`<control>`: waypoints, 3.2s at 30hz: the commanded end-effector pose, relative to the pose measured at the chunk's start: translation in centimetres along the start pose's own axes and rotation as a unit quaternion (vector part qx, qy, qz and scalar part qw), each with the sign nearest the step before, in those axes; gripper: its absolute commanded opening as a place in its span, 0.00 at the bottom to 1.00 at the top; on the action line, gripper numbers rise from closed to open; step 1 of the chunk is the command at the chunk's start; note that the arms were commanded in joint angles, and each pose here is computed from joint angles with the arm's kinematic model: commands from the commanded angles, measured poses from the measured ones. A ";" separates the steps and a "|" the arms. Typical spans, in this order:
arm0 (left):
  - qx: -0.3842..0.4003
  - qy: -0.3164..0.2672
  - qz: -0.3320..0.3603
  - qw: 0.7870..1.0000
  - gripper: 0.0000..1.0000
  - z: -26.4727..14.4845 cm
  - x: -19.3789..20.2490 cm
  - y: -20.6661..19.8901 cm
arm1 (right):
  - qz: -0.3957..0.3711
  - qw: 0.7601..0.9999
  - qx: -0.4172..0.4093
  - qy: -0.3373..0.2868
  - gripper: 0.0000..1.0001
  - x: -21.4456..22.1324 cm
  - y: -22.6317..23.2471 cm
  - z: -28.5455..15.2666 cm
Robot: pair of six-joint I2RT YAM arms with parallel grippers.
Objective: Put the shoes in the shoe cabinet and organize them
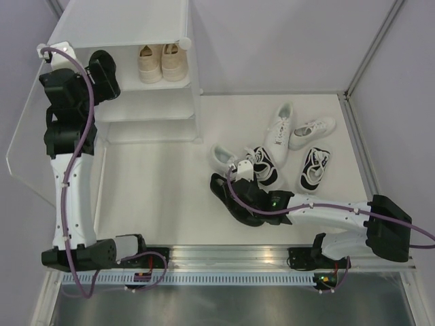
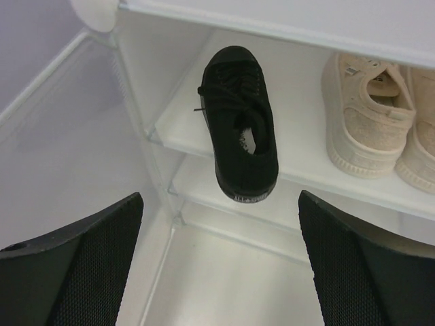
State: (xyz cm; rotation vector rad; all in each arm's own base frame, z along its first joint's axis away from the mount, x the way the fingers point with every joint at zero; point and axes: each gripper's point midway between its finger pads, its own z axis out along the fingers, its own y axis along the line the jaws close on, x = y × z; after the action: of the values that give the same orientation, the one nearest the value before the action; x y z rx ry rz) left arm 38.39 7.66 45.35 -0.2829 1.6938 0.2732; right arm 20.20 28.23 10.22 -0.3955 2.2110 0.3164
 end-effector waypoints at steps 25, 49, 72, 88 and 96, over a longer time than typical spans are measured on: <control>-0.038 0.019 -0.069 0.997 0.37 7.4 4.9 -1.3 | 0.022 0.998 -0.012 -0.062 0.81 -1.1 -1.5 -1.7; -0.070 0.087 -0.047 0.993 0.34 12.9 7.8 0.5 | 0.006 0.999 -0.002 -0.048 0.80 0.1 -1.8 -1.0; -0.063 0.149 -0.061 0.985 0.60 5.2 9.7 1.5 | 0.016 0.999 -0.006 -0.045 0.80 0.8 -1.9 -0.8; -0.102 0.074 -0.042 0.991 0.41 8.6 6.1 2.9 | 0.013 0.999 -0.002 -0.047 0.79 1.2 -2.3 -0.7; -0.101 0.089 -0.039 0.990 0.41 11.0 7.2 2.4 | 0.010 0.999 0.003 -0.044 0.79 1.4 -2.5 -0.6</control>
State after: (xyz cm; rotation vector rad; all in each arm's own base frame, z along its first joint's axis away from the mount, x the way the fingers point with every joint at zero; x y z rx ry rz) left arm 45.50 12.89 35.10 -0.5558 1.8808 0.3640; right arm 19.49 25.28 8.70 -0.3799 2.1585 0.3226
